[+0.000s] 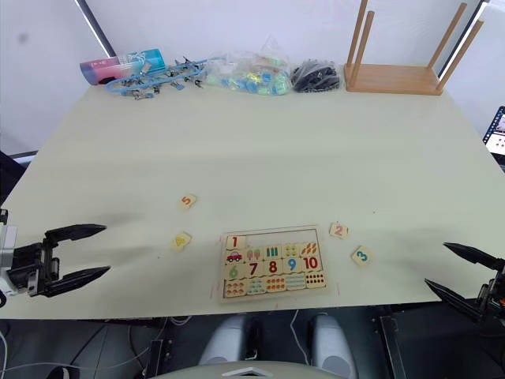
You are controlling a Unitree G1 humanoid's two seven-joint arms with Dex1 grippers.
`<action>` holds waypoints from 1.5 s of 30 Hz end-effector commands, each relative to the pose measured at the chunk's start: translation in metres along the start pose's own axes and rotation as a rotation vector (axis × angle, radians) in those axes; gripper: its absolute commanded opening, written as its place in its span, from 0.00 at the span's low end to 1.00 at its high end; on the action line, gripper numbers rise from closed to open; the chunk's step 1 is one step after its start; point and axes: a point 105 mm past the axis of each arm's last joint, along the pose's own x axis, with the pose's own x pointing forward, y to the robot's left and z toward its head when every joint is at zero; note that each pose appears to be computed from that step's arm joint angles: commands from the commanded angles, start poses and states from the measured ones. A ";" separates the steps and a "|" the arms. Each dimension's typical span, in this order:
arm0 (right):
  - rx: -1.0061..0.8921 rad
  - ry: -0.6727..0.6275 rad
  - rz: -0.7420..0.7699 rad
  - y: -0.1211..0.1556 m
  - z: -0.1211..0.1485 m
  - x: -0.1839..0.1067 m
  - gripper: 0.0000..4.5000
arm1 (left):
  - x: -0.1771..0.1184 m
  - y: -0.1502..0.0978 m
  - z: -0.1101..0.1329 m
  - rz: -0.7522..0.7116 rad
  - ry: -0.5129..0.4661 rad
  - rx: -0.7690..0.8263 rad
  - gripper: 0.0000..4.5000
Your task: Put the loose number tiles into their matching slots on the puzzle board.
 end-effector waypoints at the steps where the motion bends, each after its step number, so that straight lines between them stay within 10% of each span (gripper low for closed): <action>1: -0.005 -0.013 -0.014 -0.003 0.005 -0.001 0.98 | -0.002 -0.002 0.004 -0.024 -0.002 0.018 1.00; 22: -0.041 -0.052 0.143 0.005 0.032 0.062 0.98 | 0.014 -0.001 0.016 -0.088 -0.034 0.076 1.00; 45: -0.106 0.337 0.307 0.016 0.010 0.168 0.98 | 0.017 -0.001 0.014 -0.081 -0.077 0.094 1.00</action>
